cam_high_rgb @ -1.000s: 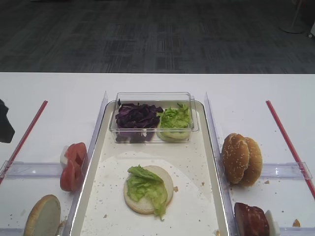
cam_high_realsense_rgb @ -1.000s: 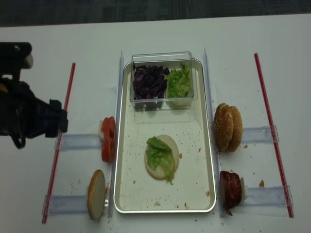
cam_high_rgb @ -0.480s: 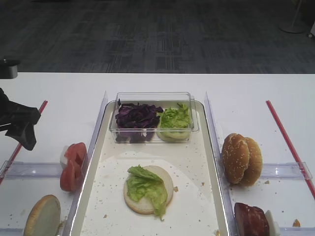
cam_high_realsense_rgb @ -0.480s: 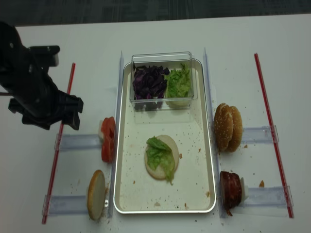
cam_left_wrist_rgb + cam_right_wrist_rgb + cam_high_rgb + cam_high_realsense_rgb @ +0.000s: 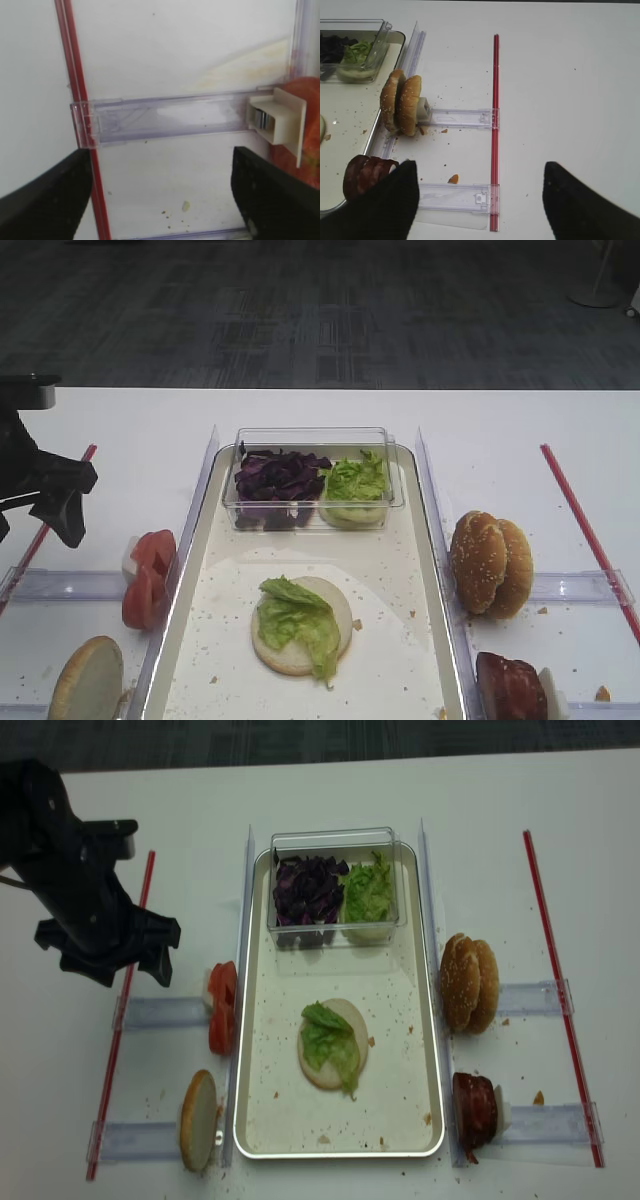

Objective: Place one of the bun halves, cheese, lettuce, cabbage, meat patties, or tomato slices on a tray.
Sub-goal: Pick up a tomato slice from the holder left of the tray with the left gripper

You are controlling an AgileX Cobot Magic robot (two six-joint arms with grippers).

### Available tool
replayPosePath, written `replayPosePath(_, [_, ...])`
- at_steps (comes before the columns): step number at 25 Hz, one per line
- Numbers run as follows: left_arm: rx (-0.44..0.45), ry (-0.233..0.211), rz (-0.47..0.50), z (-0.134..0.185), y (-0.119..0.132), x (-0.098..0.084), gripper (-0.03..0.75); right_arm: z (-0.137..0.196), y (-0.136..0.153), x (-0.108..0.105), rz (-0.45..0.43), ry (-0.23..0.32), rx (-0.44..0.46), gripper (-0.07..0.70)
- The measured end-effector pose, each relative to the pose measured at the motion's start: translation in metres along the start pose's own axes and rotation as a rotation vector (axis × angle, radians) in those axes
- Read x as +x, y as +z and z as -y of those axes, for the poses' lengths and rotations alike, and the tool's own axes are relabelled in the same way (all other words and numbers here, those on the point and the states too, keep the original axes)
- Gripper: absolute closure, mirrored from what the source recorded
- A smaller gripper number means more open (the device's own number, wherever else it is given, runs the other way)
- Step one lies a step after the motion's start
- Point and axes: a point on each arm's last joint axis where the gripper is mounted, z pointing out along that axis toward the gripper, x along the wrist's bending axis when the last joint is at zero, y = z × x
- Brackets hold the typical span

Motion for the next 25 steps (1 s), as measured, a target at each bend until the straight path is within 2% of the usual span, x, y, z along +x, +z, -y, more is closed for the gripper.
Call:
replayPosePath(5, [0.005, -0.009, 0.02, -0.003, -0.006, -0.003, 0.19, 0.0, 0.0, 0.0, 0.0, 0.0, 0.0, 0.09])
replayPosePath(10, [0.013, 0.002, 0.053, -0.004, -0.009, -0.007, 0.19, 0.0, 0.0, 0.0, 0.0, 0.0, 0.0, 0.09])
replayPosePath(13, [0.017, 0.033, 0.056, -0.004, -0.01, -0.016, 0.19, 0.0, 0.0, 0.0, 0.0, 0.0, 0.0, 0.09])
replayPosePath(18, [0.027, 0.114, 0.066, 0.0, -0.009, -0.042, 0.191, 0.0, 0.0, 0.0, 0.0, 0.0, 0.0, 0.09])
replayPosePath(25, [0.044, 0.179, 0.079, 0.008, -0.008, -0.076, 0.195, 0.0, 0.0, 0.0, 0.0, 0.0, 0.0, 0.09])
